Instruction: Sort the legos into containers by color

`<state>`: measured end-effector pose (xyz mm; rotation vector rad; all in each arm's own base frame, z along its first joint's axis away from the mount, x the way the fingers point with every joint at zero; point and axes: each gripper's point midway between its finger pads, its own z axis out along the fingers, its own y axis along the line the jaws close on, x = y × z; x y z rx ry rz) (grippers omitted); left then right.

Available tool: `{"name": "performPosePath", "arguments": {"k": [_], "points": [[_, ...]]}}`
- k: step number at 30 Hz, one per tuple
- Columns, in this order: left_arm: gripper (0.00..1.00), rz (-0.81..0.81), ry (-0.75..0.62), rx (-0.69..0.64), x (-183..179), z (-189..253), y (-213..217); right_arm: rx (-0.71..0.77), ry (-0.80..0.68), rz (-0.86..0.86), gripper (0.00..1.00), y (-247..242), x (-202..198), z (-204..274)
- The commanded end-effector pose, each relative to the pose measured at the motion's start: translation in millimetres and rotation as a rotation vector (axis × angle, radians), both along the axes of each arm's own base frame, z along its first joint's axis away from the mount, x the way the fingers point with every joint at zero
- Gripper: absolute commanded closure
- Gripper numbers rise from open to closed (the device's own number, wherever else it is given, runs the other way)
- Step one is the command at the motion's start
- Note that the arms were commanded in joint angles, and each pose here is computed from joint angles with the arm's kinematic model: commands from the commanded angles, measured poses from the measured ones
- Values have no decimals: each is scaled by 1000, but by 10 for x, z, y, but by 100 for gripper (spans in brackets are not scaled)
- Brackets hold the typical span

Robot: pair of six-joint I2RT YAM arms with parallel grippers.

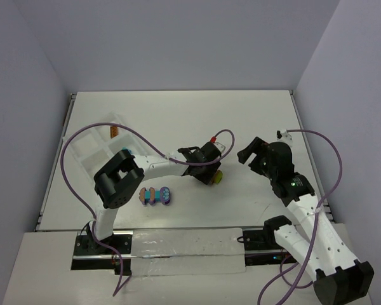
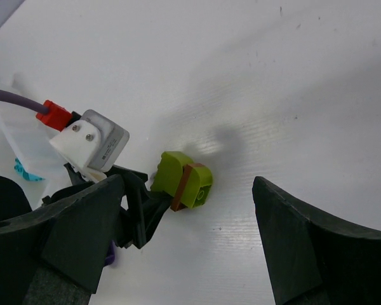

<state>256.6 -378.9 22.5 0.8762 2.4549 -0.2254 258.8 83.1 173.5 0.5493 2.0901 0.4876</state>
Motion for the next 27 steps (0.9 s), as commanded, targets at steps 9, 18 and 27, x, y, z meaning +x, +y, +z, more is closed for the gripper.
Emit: {"name": "performPosePath", "arguments": {"k": [9, 18, 27], "points": [[29, -24, -75, -103, 95, 245, -325, -31, 1, -36, 11, -102, 2, 5], [56, -20, -92, -116, 101, 280, -357, -23, 12, -3, 11, -31, 50, -15], [100, 25, -87, -123, 68, 393, -276, -12, 7, 29, 11, 32, 78, -10]]}}
